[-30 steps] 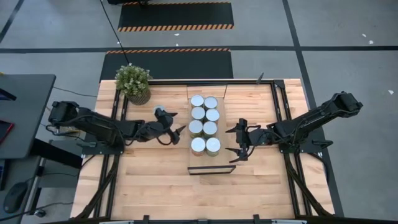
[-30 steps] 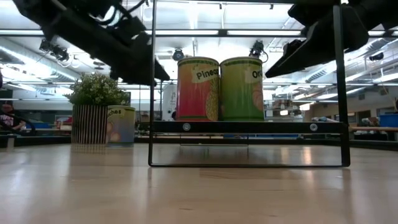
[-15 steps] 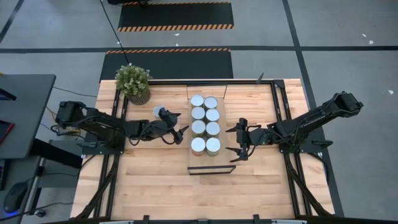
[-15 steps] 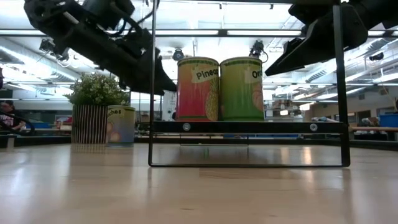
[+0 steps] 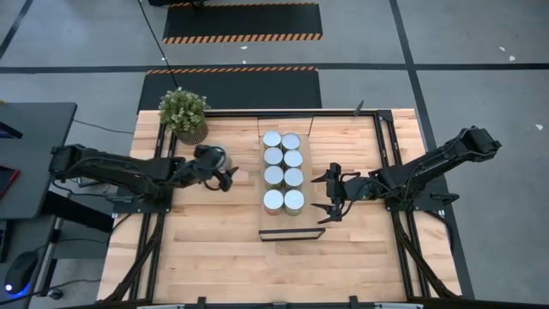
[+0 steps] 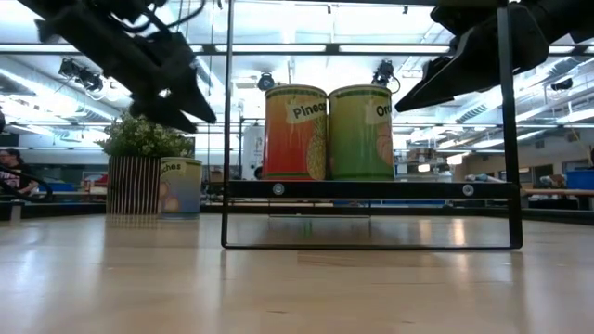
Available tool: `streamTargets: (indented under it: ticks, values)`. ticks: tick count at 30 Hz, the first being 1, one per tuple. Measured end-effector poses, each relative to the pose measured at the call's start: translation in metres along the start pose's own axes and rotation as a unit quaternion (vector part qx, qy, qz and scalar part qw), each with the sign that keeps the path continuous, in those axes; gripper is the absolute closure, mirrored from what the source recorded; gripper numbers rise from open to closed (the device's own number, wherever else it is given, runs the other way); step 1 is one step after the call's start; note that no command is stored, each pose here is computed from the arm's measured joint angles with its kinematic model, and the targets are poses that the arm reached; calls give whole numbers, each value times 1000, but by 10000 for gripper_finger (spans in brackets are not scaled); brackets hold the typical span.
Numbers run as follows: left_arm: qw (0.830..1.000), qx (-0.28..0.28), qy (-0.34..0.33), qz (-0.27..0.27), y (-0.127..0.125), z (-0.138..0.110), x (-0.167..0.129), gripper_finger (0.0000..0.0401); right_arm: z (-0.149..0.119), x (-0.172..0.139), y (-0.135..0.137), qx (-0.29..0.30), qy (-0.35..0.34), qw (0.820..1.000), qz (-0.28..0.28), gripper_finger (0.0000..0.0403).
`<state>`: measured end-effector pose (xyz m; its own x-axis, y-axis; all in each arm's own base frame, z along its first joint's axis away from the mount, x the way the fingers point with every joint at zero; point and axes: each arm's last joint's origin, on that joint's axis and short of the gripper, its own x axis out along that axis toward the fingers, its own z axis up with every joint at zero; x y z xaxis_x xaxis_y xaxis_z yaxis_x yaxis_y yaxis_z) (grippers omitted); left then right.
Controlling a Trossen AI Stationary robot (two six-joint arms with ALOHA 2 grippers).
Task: Pick and place cans onto a shelf
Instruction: Put the canned peaches on the shelf
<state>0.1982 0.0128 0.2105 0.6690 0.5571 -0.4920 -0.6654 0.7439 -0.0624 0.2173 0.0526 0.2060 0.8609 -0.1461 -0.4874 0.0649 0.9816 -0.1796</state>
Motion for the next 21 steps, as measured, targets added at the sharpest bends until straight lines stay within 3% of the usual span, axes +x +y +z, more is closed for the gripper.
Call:
streamTargets:
  ticks: [4,14,21]
  values:
    - [999,-15,2,33,10,-1,-11,37,1,0,0,3,-6,1000,0,37]
    - [990,-27,119,70,20,-26,-17,37,2,0,0,6,-10,1000,0,37]
    - [983,-46,146,99,21,-43,-10,37,3,0,0,7,-14,1000,1,37]
